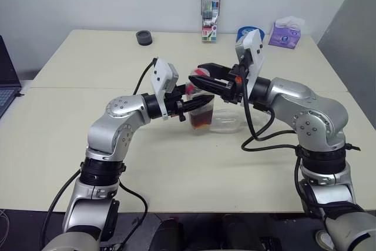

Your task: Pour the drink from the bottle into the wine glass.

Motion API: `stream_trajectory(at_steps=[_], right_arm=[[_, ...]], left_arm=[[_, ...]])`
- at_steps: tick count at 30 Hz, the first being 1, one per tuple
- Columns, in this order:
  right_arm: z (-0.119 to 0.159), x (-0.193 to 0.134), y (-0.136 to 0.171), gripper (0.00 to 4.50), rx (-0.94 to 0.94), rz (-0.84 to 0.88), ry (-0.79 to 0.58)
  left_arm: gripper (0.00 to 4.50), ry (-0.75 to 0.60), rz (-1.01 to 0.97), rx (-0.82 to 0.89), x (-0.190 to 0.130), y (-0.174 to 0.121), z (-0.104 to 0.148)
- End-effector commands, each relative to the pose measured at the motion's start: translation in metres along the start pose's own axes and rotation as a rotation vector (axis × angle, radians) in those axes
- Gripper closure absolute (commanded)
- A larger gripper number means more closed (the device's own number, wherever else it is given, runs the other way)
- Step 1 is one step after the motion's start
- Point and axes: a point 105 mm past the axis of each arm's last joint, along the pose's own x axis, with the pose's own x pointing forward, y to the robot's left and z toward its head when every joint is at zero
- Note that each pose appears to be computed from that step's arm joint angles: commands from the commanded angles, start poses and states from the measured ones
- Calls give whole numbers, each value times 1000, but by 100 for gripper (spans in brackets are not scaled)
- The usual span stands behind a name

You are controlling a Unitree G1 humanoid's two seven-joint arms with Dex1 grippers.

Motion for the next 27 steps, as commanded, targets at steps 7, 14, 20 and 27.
stream_trajectory(at_steps=[7,14,20,27], right_arm=[[27,-8,23,264,-133,420,-6],[23,-8,14,264,-182,615,101],[26,-39,10,106,-123,558,150],[22,-57,19,2,-125,349,136]], left_arm=[[268,-68,-289,22,-8,-49,30],[268,-44,-409,23,-20,-64,40],[268,-17,-271,44,-26,-39,32],[268,-14,-138,40,-26,-21,19]])
